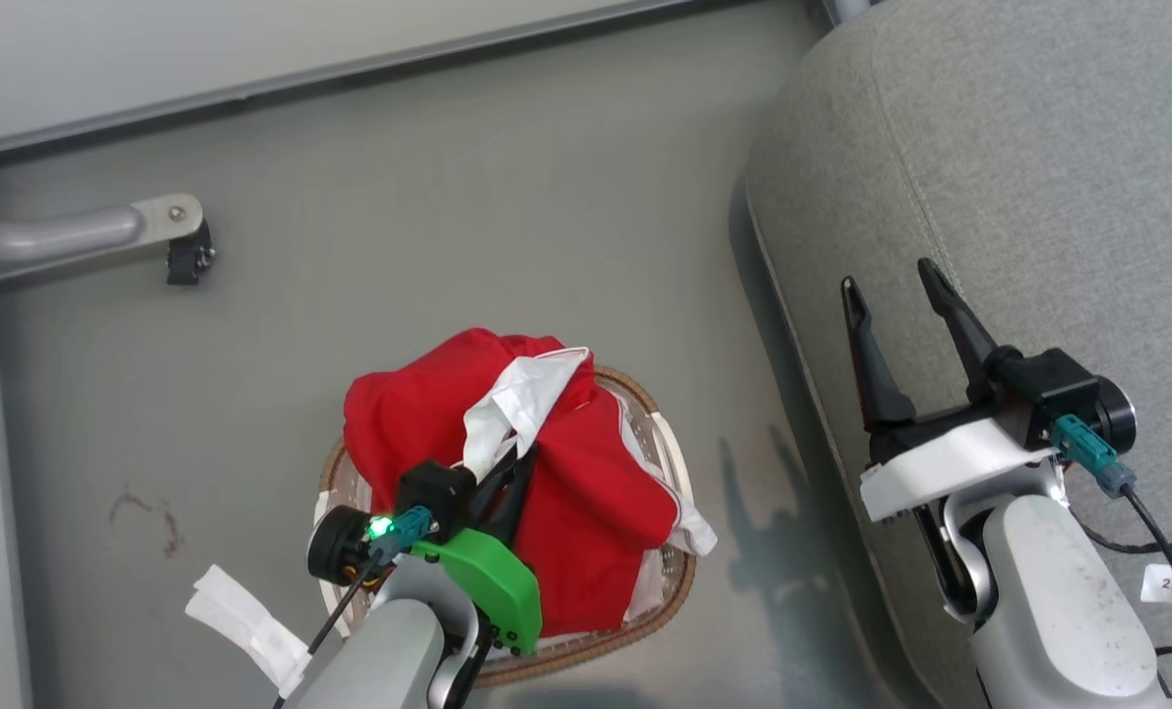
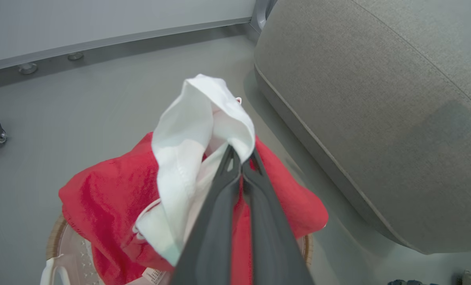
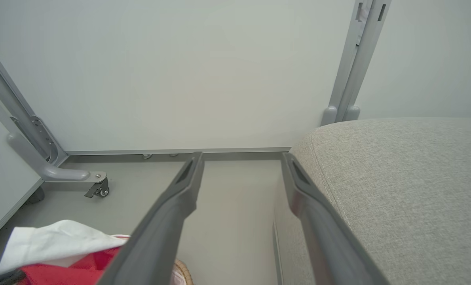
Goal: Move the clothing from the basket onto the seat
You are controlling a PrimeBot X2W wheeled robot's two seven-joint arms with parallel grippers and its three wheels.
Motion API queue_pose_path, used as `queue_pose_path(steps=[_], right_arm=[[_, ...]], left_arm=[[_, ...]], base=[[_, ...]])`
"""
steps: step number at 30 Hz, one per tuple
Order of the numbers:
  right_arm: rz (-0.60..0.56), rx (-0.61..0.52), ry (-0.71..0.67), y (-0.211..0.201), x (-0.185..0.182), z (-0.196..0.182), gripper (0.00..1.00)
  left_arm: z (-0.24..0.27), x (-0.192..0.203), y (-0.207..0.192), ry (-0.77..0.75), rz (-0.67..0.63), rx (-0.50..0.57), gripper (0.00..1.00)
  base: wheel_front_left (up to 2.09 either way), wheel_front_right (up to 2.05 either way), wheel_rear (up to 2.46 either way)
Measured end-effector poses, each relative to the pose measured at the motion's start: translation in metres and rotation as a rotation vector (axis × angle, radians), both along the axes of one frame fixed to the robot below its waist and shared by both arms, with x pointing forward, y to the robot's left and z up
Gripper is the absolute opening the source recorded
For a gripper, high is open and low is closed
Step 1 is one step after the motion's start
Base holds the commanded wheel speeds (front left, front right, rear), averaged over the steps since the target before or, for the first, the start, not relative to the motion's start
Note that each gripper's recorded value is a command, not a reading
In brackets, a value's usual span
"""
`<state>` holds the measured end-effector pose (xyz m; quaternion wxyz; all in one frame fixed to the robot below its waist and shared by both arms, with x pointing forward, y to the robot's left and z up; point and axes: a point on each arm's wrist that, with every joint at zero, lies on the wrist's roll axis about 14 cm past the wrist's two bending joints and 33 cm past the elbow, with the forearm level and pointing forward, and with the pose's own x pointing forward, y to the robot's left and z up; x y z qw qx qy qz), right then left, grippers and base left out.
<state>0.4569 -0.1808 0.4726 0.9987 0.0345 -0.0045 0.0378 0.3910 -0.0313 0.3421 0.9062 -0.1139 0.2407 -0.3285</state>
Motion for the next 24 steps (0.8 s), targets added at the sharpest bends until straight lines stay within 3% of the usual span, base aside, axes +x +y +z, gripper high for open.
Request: queue_pose_path(steps=[24], right_arm=[[0.094,0.028,-0.061,0.037,-0.05,0.033,1.0]], left_arm=[[0.238,0.038,0.028,-0.61,0.175,-0.289,0.0]], base=[[0.0,0.0,0.0]])
